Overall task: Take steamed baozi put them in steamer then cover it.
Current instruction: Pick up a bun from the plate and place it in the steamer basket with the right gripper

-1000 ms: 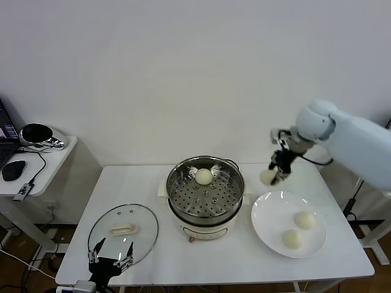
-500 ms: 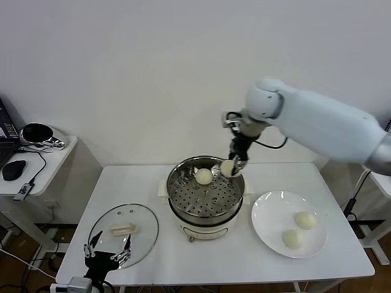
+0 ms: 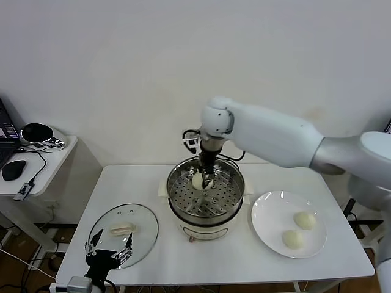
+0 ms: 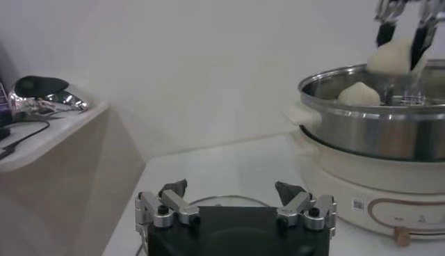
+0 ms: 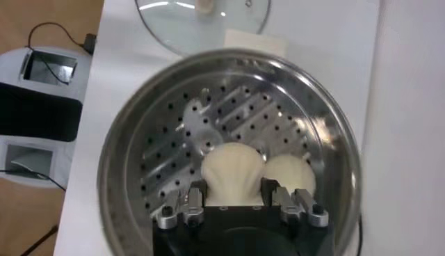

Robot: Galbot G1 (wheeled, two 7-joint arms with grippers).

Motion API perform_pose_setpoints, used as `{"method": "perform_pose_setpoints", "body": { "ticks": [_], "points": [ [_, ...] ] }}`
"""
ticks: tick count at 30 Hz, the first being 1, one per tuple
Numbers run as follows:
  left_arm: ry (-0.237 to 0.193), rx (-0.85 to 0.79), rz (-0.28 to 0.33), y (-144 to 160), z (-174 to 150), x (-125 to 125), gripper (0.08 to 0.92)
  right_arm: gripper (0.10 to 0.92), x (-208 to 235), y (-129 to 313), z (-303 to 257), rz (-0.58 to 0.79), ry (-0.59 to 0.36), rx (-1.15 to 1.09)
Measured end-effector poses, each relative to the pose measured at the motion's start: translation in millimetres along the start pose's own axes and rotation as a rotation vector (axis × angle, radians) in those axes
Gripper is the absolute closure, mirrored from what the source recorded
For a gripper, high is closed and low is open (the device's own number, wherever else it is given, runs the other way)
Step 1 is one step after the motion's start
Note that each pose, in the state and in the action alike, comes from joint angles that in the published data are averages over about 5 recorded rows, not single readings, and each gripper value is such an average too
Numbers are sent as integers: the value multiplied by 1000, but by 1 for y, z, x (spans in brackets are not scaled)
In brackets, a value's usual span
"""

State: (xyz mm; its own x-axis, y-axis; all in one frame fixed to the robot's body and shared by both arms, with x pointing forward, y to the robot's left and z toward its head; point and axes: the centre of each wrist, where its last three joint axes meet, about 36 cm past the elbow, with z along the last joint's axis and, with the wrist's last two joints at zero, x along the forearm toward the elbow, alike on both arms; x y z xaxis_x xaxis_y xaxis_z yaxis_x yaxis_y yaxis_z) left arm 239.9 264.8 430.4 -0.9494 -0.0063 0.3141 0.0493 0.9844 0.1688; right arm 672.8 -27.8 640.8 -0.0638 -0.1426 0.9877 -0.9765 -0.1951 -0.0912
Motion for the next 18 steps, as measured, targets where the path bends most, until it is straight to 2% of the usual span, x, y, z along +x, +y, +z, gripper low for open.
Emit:
{"method": "perform_pose_setpoints", "body": {
  "ticks": [9, 18],
  "points": [
    [-2, 7, 0, -1, 0, -1, 177, 530, -33, -6, -24, -8, -9, 3],
    [1, 13, 3, -1, 3, -6, 177, 519, -47, -6, -33, -14, -18, 2]
  ]
}}
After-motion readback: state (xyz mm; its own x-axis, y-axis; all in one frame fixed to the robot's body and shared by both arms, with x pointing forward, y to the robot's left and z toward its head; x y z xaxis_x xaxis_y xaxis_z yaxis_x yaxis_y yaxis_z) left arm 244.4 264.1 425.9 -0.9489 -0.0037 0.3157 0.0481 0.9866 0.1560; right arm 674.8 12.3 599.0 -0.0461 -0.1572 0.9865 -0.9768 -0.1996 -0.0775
